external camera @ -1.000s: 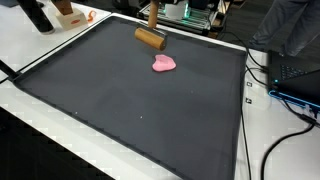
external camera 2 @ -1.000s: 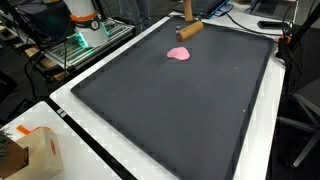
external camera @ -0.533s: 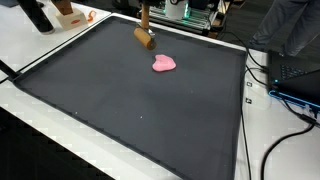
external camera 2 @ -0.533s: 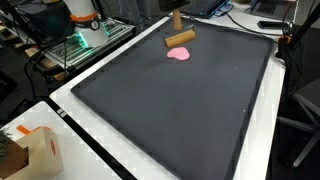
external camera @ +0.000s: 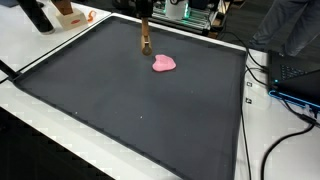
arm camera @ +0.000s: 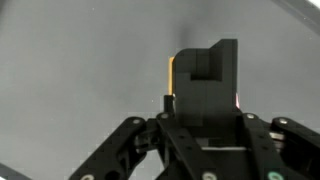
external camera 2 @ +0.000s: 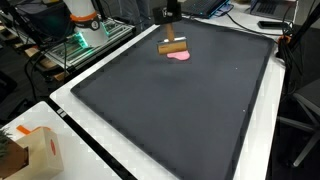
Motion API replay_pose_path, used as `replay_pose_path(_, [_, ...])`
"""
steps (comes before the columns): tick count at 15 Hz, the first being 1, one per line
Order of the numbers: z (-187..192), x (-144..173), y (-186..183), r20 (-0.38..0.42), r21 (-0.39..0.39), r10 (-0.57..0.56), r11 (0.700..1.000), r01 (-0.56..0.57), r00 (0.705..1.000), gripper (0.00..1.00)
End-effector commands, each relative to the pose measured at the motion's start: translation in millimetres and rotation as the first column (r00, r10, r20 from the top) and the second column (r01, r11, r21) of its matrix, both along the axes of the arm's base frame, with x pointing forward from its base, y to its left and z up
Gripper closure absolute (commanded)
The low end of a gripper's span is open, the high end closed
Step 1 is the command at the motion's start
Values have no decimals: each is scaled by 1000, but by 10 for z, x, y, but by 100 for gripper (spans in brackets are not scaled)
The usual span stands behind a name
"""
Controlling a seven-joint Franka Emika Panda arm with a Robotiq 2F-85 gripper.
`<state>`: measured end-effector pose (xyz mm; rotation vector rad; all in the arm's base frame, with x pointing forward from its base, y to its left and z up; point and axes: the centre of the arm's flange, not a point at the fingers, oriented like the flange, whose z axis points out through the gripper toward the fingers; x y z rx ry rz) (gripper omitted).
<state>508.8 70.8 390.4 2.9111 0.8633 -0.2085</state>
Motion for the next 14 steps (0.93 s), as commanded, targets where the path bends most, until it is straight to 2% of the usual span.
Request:
replay_pose_path(1, [-136,-10,-139,-40,103,-104,989,108,994,77])
replay_pose_path(8, [-331,46,-394,-103,183,-231,952,247,968,77])
replay_pose_path(14, [-395,94,-570,-117,246,-272,924,293,955,77])
